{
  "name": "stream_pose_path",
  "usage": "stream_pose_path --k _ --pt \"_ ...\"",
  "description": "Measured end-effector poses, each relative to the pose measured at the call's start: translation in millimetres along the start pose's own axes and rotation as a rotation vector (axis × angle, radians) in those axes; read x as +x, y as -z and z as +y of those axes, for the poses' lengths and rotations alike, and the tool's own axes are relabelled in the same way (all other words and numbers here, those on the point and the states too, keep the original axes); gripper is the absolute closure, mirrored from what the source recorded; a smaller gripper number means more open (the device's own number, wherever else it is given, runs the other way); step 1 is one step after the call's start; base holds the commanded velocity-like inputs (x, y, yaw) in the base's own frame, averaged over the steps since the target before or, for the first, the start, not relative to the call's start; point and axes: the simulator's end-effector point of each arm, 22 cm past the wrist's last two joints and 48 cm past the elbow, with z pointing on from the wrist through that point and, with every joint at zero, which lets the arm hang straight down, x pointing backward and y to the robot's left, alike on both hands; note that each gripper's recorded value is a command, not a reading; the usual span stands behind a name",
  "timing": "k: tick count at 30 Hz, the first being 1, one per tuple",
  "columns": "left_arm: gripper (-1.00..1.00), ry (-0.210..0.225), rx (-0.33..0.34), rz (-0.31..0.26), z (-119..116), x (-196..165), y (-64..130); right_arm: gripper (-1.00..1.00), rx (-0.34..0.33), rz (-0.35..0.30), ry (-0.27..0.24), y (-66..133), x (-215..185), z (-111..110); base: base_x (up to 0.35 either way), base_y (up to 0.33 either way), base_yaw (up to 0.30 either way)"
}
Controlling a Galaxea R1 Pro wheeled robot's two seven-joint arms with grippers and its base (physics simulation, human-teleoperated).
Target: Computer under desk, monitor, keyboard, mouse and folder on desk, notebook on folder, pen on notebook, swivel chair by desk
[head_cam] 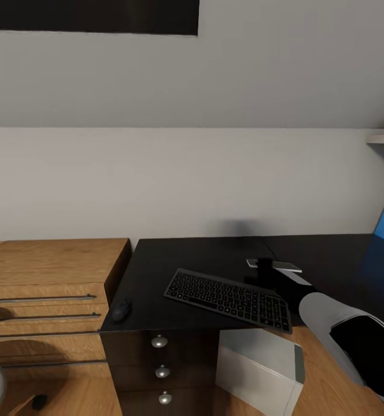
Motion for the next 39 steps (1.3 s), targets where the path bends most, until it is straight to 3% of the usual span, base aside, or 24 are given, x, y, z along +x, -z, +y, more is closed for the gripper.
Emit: stream_pose_path --k 39 --pt "-1.0 -0.003 -0.003 0.004 3.1 3.4 -0.4 1.0 0.0 0.0 0.0 -0.4 -1.4 -1.6 0.057 0.0 0.0"
